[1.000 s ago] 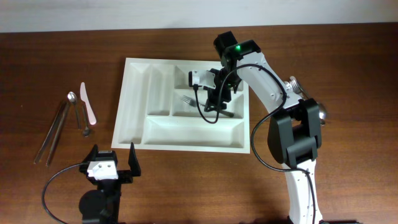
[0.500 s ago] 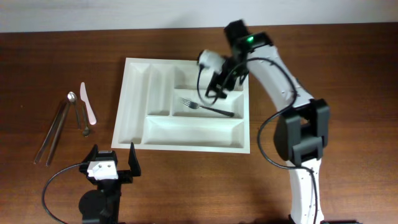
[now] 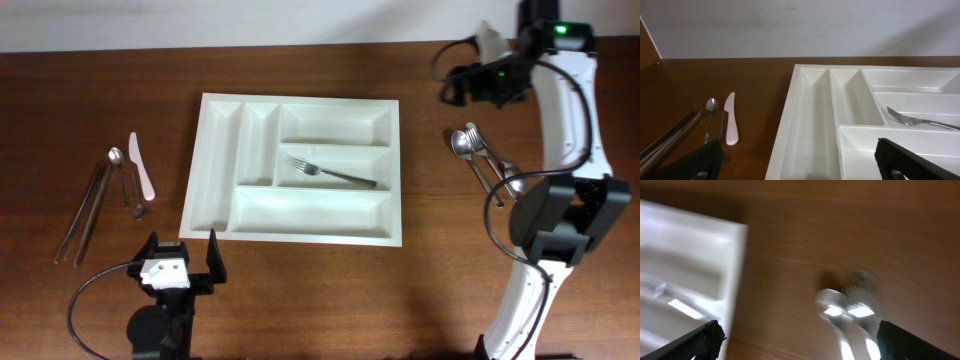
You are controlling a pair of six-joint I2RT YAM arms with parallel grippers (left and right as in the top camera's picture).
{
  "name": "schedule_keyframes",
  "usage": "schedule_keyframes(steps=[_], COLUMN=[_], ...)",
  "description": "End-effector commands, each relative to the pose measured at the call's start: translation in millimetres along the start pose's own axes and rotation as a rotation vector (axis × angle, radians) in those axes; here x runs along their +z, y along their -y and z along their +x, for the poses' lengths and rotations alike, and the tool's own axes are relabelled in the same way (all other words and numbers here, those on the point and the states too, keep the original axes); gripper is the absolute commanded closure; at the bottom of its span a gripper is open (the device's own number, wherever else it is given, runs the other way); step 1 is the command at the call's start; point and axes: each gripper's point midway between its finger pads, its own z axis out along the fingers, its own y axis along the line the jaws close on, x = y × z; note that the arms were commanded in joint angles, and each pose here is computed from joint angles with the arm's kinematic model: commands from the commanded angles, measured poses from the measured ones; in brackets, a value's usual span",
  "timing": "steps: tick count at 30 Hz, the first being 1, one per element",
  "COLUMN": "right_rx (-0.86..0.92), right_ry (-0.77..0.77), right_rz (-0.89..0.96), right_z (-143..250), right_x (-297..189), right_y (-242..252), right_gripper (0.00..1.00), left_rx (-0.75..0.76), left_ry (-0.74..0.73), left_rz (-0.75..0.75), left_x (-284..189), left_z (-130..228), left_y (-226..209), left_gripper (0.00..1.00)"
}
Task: Pack container
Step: 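Move the right gripper back and grasp the metal spoon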
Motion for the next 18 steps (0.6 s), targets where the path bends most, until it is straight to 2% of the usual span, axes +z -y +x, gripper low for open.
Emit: schedule_keyframes(steps=[1, 5, 10, 18], right_rx=[0.248, 0.419, 0.464, 0.486], right_ry=[-0.002, -0.034, -0.146, -0.334], right_rz=[0.226, 0.296, 0.329, 0.309], right_z=[9.7, 29.2, 66.8, 127.2], right_x=[-12.0, -6.3, 14.1, 48.1], right_y=[64.8, 105.0, 122.1, 117.1], right_gripper=[0.01, 0.05, 0.07, 0.08], left_rx=[0.008, 0.008, 0.008, 0.008], left_ry=[0.002, 0.003, 0.003, 0.002], left_rz=[0.002, 0.002, 0.002, 0.002], left_x=[0.2, 0.2, 0.2, 0.2], left_z=[1.0, 0.9, 0.9, 1.0], left_y=[-0.2, -0.2, -0.2, -0.2], left_gripper=[0.01, 0.01, 0.01, 0.01])
